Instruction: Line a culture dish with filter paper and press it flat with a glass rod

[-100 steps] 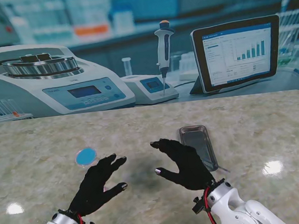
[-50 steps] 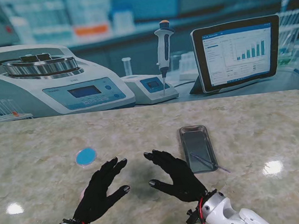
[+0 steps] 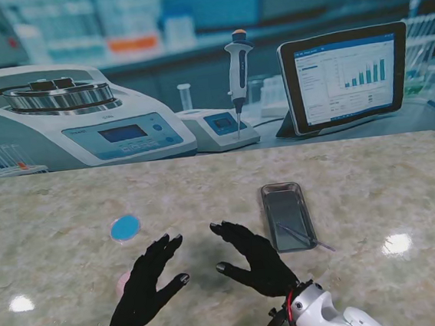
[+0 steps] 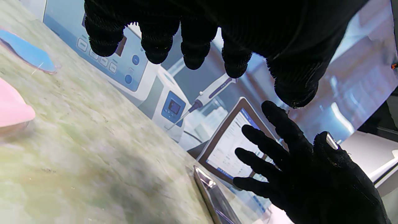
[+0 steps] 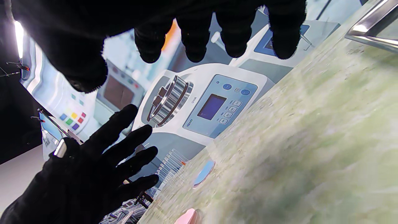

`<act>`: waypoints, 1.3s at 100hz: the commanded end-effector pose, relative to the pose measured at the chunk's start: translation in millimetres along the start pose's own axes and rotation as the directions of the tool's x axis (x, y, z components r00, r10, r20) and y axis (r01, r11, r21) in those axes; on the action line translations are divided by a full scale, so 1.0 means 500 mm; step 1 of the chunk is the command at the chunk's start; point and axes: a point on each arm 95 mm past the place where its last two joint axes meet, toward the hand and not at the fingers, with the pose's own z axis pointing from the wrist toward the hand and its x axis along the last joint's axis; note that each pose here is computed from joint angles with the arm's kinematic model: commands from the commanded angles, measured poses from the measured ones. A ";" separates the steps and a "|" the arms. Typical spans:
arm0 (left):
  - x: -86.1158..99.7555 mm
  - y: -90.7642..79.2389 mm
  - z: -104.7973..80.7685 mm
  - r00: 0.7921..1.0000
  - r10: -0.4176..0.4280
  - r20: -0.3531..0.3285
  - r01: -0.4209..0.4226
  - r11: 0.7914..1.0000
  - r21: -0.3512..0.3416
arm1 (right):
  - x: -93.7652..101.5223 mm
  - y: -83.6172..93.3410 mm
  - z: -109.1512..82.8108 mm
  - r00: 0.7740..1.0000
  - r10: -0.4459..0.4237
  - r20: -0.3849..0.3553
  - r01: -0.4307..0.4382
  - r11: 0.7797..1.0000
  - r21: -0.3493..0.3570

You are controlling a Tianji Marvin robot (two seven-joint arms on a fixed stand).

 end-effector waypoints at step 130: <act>0.021 0.052 -0.006 0.999 -0.050 0.005 0.050 0.998 -0.029 | -0.002 -0.035 -0.060 1.000 0.015 0.009 -0.015 0.999 0.029</act>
